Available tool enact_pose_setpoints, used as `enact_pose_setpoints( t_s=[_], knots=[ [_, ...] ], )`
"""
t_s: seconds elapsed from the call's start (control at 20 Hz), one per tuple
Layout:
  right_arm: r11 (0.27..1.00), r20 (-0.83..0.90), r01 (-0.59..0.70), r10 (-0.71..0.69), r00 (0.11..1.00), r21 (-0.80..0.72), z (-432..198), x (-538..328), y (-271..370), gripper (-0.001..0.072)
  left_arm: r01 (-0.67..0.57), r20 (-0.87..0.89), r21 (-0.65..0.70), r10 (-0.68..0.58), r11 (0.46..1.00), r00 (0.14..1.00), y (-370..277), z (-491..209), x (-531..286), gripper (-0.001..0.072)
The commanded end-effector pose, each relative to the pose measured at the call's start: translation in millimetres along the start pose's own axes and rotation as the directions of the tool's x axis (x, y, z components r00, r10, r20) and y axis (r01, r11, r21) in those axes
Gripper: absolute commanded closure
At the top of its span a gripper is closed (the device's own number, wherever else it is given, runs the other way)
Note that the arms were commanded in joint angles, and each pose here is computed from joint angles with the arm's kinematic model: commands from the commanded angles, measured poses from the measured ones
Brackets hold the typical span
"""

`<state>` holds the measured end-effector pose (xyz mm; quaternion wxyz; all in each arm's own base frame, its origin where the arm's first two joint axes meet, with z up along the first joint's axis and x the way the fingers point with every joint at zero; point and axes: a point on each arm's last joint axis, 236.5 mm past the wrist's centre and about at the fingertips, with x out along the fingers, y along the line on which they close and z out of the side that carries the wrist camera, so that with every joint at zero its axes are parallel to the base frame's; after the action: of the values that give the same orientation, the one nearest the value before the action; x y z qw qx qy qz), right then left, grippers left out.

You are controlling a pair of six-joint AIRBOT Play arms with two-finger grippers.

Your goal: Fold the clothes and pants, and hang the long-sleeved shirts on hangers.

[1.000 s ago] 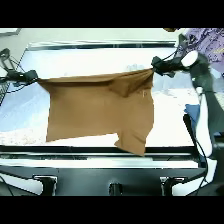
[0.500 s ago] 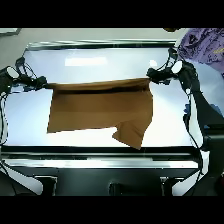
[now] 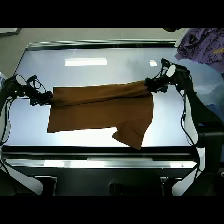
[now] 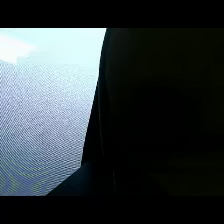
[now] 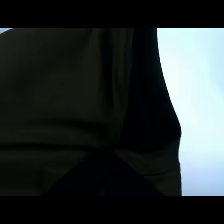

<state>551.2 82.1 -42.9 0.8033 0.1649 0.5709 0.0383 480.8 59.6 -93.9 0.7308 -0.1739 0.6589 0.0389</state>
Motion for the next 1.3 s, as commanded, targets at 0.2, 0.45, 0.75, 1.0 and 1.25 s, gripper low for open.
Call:
enact_pose_setpoints(
  t_s=[0.2,0.45,0.75,1.0,1.25],
  knots=[
    [1.0,-0.06,0.016,-0.016,0.998,-0.006,-15.0,8.4,-1.4,0.0398,0.039,0.025,-0.034,-0.038,0.999,0.999,-9.2,7.7,-2.1,0.019],
    [0.997,-0.109,0.037,-0.045,0.993,-0.067,-20.3,-71.9,-39.6,0.0332,0.032,0.116,-0.016,-0.03,0.999,0.993,7.7,18.9,-80.2,0.0165],
    [0.971,-0.244,-0.179,0.215,0.946,0.16,-129.2,-106.7,-81.7,0.0334,0.039,0.055,-0.181,-0.03,0.983,0.998,72.1,-53.8,-115.1,0.0165],
    [0.912,-0.305,-0.291,0.375,0.875,0.288,-241.6,-74.5,-34.1,0.0333,0.137,0.107,-0.3,-0.109,0.944,0.988,68.0,-111.4,-97.8,0.0165],
    [0.923,-0.36,-0.272,0.36,0.86,0.273,-286.1,-44.6,-4.6,0.0334,0.167,0.086,-0.327,-0.147,0.93,0.985,57.8,-135.4,-85.7,0.0165]
  ],
)
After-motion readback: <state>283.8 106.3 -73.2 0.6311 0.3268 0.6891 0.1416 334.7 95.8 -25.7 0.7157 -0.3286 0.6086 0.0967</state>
